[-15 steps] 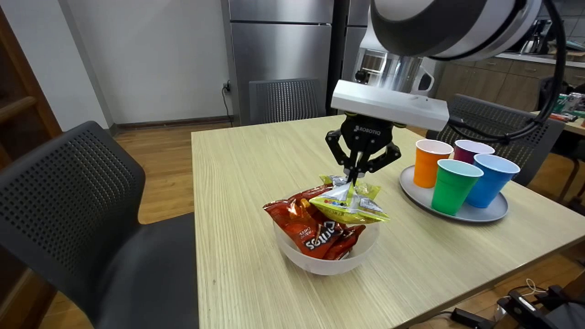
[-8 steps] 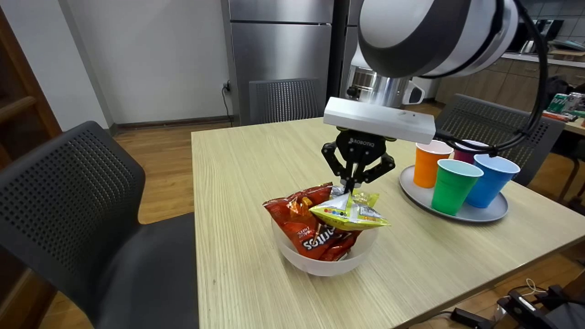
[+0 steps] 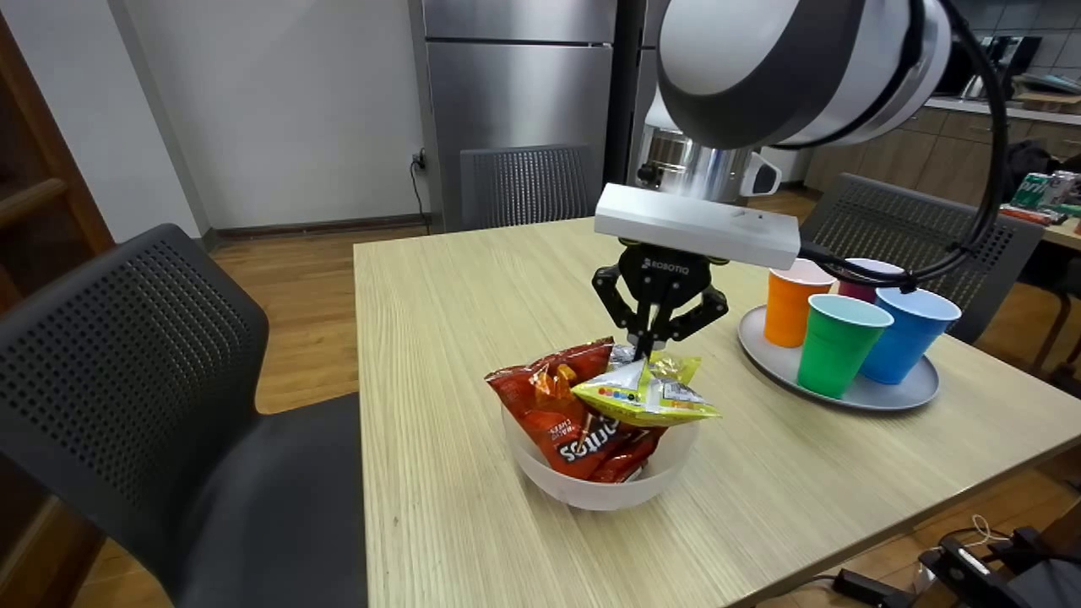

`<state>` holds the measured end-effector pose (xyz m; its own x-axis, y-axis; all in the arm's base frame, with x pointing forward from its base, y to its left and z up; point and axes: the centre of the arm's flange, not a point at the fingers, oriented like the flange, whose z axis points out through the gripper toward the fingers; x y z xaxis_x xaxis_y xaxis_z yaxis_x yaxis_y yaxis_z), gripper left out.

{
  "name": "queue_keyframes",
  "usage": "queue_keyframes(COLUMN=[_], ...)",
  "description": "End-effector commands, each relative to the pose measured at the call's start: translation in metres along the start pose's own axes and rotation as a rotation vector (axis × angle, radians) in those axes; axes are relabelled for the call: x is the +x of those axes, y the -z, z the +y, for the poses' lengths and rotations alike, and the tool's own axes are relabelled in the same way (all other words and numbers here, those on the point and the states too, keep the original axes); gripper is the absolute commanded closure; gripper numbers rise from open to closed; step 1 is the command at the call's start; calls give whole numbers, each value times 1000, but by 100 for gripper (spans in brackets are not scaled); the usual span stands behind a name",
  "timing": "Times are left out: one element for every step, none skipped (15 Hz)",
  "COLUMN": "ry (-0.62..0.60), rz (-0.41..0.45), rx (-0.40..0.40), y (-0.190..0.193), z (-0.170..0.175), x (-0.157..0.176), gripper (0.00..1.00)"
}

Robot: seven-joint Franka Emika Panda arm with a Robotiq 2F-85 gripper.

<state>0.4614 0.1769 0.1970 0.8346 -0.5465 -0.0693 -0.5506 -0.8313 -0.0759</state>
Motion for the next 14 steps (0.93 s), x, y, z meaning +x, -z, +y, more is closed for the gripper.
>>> queue_keyframes(ry=[-11, -9, -7, -5, -5, -5, -5, -5, -6, -6, -7, -8, -11, -14], rz=[11, 13, 16, 18, 22, 25, 31, 35, 40, 44, 50, 56, 62, 68], rx=[-1, 4, 9, 13, 19, 24, 30, 35, 44, 50, 58, 66, 77, 86], y=[9, 11, 14, 16, 20, 23, 27, 30, 36, 40, 45, 49, 56, 60], z=[-2, 0, 1, 2, 4, 5, 7, 8, 11, 13, 16, 20, 24, 27], x=[-6, -8, -9, -10, -11, -11, -12, -13, -14, -14, -16, -13, -20, -22], gripper=[66, 60, 53, 45, 37, 30, 22, 15, 8, 2, 0, 0, 0, 0])
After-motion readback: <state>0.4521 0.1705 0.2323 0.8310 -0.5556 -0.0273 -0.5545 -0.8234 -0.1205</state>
